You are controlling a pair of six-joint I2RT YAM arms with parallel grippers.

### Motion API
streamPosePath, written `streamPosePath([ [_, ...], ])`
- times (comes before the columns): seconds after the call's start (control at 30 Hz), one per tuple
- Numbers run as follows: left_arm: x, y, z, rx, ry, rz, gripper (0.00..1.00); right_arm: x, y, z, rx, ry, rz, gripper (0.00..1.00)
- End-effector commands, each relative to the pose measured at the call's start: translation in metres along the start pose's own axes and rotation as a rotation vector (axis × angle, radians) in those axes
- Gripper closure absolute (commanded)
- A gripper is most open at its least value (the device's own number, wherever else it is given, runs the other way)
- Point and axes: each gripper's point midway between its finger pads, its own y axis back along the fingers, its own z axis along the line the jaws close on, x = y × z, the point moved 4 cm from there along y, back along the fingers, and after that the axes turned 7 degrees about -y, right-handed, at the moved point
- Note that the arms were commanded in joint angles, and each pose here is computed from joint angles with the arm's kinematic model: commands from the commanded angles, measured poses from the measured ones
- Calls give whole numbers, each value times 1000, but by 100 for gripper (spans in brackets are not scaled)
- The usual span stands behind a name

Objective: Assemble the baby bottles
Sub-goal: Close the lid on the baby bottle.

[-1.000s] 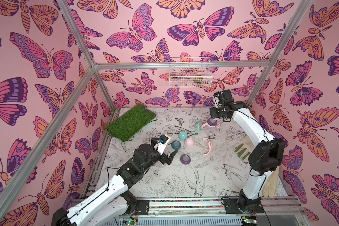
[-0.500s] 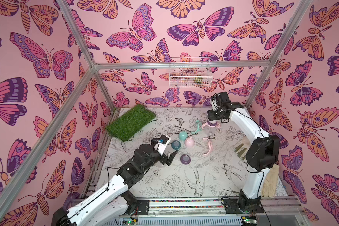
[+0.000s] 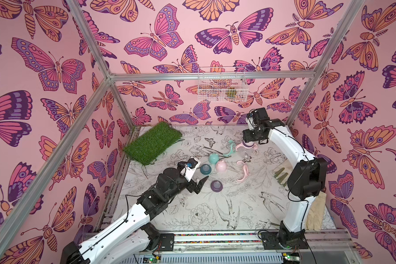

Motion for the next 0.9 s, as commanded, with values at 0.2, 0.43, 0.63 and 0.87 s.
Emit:
streamPosePath([
  [0.2,-5,1,0,10,-10,0,0,5,-11,-1,-19,1,63,33],
  [0.43,-3,-1,-1,15,-12,7,0,6,-11,0,-25,3,74,28],
  [0.63,-3,-2,-1,22,-12,8,0,2,-7,0,-27,9,59,19],
  [0.87,-2,-3,-1,22,-11,11,0,-5,9,7,-78,26,11,16],
])
